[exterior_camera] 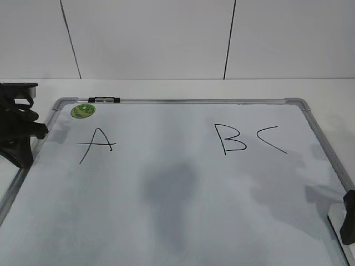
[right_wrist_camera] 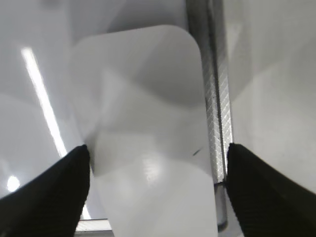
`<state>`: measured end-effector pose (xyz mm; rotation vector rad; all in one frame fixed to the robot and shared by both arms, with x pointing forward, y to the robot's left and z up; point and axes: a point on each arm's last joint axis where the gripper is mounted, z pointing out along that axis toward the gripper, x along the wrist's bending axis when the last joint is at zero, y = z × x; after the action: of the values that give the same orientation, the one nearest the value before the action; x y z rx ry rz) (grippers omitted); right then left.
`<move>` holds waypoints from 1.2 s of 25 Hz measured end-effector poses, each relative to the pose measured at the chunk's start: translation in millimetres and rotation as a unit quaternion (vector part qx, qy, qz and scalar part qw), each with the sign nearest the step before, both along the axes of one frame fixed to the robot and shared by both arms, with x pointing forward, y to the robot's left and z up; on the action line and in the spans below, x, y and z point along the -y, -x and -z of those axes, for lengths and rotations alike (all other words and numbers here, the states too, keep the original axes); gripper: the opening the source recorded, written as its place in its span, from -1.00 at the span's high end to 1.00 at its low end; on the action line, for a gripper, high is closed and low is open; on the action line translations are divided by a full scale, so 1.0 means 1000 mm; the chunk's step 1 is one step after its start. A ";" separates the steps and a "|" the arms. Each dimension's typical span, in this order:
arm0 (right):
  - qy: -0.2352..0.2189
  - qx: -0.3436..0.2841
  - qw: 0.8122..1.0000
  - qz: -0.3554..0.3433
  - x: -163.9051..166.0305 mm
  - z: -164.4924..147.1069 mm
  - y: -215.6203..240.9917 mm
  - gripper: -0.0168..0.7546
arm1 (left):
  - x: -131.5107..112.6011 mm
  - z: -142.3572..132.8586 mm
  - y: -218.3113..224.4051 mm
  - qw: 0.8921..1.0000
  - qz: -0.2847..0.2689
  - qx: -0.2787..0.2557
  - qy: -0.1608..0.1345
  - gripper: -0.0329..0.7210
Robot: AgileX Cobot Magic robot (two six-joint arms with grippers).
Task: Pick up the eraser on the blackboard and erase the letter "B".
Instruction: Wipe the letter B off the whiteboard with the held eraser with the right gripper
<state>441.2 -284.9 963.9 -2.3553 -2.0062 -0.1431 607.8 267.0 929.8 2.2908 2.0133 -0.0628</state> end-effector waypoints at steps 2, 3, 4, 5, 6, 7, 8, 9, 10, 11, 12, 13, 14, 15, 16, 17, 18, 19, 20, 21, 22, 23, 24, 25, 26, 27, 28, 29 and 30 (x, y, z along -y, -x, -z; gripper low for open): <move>0.000 -0.005 1.000 -0.002 0.000 0.003 -0.001 -0.76 | 0.000 0.000 0.000 1.000 0.000 0.000 0.000 0.78; -0.001 -0.006 1.000 -0.002 0.000 0.004 -0.002 -0.75 | 0.000 0.000 0.000 1.000 0.000 0.001 0.000 0.78; -0.002 -0.008 1.000 -0.005 0.000 0.005 -0.003 -0.75 | 0.000 0.000 0.000 1.000 0.000 0.001 0.000 0.78; -0.002 -0.011 1.000 -0.008 -0.001 0.007 -0.004 -0.75 | 0.000 0.000 0.000 1.000 0.000 0.001 0.000 0.78; -0.003 -0.012 1.000 -0.008 -0.001 0.008 -0.004 -0.75 | 0.000 0.000 0.000 1.000 0.000 0.002 0.000 0.78; -0.003 -0.014 1.000 -0.009 -0.001 0.009 -0.004 -0.75 | 0.000 0.000 0.000 1.000 -0.001 0.002 0.001 0.78; -0.003 -0.014 1.000 -0.010 -0.001 0.009 -0.005 -0.75 | 0.000 0.000 0.000 1.000 -0.001 0.002 0.001 0.78; -0.003 -0.015 1.000 -0.012 -0.001 0.010 -0.005 -0.74 | 0.000 0.000 -0.001 1.000 -0.001 0.003 0.001 0.78; -0.003 -0.015 1.000 -0.013 -0.001 0.010 -0.005 -0.74 | 0.000 0.000 -0.001 1.000 -0.001 0.003 0.001 0.78; -0.003 -0.016 1.000 -0.015 -0.001 0.010 -0.005 -0.73 | 0.000 0.000 -0.001 1.000 -0.001 0.004 0.001 0.78; -0.003 -0.015 1.000 -0.017 -0.001 0.010 -0.005 -0.72 | 0.000 0.000 -0.001 1.000 -0.002 0.005 0.002 0.78; -0.003 -0.015 1.000 -0.018 -0.001 0.010 -0.005 -0.72 | 0.000 0.000 -0.001 1.000 -0.002 0.006 0.002 0.78; -0.003 -0.014 1.000 -0.023 -0.001 0.010 -0.005 -0.72 | 0.000 0.000 -0.001 1.000 -0.002 0.006 0.002 0.78; -0.003 -0.013 1.000 -0.028 -0.002 0.010 -0.005 -0.72 | 0.000 0.000 -0.001 1.000 -0.002 0.006 0.002 0.78; -0.002 -0.013 0.999 -0.034 -0.004 0.010 -0.005 -0.72 | 0.000 0.000 -0.001 1.000 -0.002 0.006 0.002 0.78; -0.001 -0.013 0.999 -0.041 -0.006 0.010 -0.005 -0.72 | 0.000 0.000 -0.001 1.000 -0.002 0.007 0.002 0.78; -0.001 -0.012 0.999 -0.047 -0.008 0.010 -0.005 -0.72 | 0.000 0.000 -0.001 1.000 -0.002 0.007 0.002 0.78; 0.001 -0.011 0.999 -0.052 -0.009 0.010 -0.005 -0.72 | 0.000 0.000 -0.002 1.000 -0.002 0.008 0.002 0.78; 0.003 -0.011 0.998 -0.056 -0.010 0.010 -0.005 -0.72 | 0.000 0.000 -0.002 1.000 -0.002 0.008 0.002 0.78; 0.002 -0.011 0.998 -0.057 -0.010 0.010 -0.005 -0.72 | 0.000 0.000 -0.002 1.000 -0.002 0.008 0.002 0.78; 0.003 -0.010 0.998 -0.058 -0.010 0.010 -0.005 -0.72 | 0.000 0.000 -0.002 1.000 -0.002 0.009 0.002 0.78; 0.004 -0.010 0.998 -0.060 -0.011 0.010 -0.005 -0.72 | 0.000 0.000 -0.002 1.000 -0.002 0.009 0.002 0.78; 0.005 -0.010 0.998 -0.060 -0.011 0.010 -0.005 -0.71 | 0.000 0.000 -0.002 1.000 -0.002 0.010 0.002 0.78; 0.006 -0.010 0.998 -0.061 -0.010 0.010 -0.005 -0.70 | 0.000 0.000 -0.002 1.000 -0.002 0.010 0.002 0.78; 0.006 -0.010 0.998 -0.061 -0.010 0.010 -0.005 -0.67 | 0.000 0.000 -0.002 1.000 -0.002 0.010 0.002 0.78; 0.007 -0.010 0.998 -0.062 -0.010 0.010 -0.005 -0.63 | 0.000 0.000 -0.002 1.000 -0.002 0.010 0.002 0.78; 0.008 -0.010 0.998 -0.063 -0.010 0.010 -0.005 -0.58 | 0.000 0.000 -0.002 1.000 -0.002 0.011 0.002 0.78; 0.009 -0.010 0.998 -0.065 -0.010 0.010 -0.005 -0.53 | 0.000 0.000 -0.002 1.000 -0.002 0.011 0.002 0.78; 0.010 -0.010 0.998 -0.067 -0.010 0.010 -0.005 -0.50 | 0.000 0.000 -0.002 1.000 -0.002 0.012 0.002 0.78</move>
<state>445.8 -275.2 953.6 -2.2152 -2.1580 -0.0948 610.0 266.8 929.9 2.2740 2.0052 -0.0377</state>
